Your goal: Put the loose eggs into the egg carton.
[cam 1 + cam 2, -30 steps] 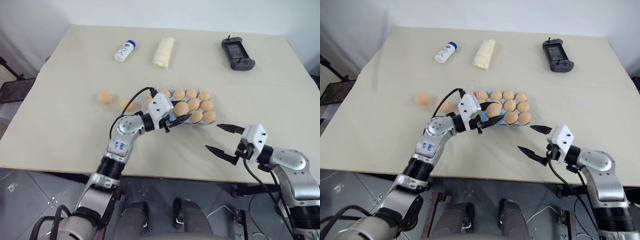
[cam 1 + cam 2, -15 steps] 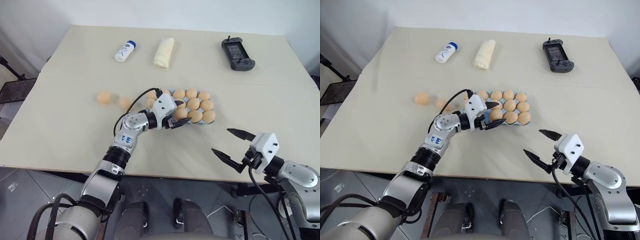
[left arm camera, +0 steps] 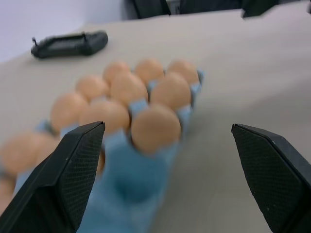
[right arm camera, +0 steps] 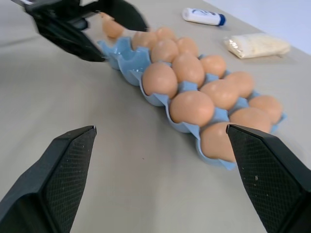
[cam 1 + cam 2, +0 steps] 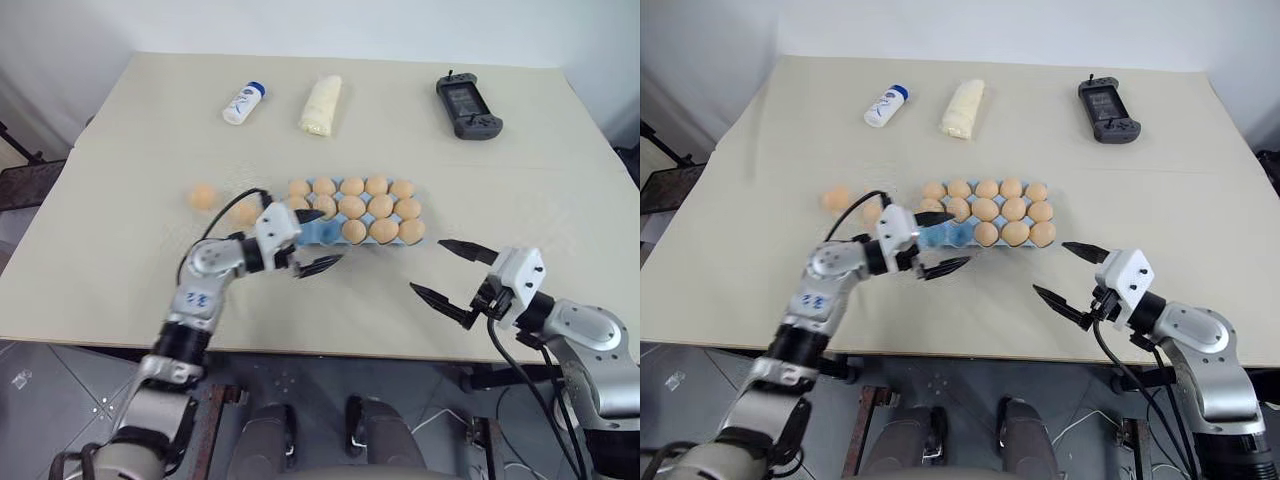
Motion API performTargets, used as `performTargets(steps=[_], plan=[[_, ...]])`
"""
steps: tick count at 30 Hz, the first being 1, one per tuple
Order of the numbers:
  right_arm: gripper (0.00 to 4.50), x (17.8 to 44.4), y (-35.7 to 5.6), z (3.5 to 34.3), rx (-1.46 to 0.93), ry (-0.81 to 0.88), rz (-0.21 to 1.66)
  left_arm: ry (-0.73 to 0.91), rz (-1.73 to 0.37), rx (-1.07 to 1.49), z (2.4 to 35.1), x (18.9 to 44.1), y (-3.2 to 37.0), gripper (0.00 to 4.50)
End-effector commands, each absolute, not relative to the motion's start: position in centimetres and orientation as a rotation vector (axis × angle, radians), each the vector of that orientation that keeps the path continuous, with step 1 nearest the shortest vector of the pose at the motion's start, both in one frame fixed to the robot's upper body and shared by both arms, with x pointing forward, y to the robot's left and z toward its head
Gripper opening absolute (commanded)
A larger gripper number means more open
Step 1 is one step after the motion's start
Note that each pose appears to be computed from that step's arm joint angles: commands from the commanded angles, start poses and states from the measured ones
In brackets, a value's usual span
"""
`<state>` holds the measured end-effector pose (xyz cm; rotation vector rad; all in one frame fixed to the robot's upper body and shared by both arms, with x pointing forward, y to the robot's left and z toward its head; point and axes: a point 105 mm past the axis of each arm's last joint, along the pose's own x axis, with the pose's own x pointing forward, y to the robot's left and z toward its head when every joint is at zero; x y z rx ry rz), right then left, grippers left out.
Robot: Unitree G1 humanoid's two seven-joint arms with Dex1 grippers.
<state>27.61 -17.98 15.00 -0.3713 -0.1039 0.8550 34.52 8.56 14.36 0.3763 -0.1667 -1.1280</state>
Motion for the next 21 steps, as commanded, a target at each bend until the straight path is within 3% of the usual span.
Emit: performTargets(steps=[1,8,13,21], plan=[[4.5,27.7,-17.3,16.0,-0.35,-0.163,0.893,-0.17,-1.096,0.38,15.0,33.2,11.5,4.46],[4.5,28.7,-16.2,16.1,-0.334,-0.191,0.941,-0.174,-0.807,0.307,15.6,31.1,20.1,4.46],[4.5,29.1,-16.4,15.9,-0.334,-0.193,0.949,-0.093,-0.681,0.331,14.0,29.8,24.4,4.46],[4.5,29.6,-16.5,15.7,-0.338,-0.203,0.96,-0.086,-0.621,0.282,13.4,30.6,24.8,4.46]])
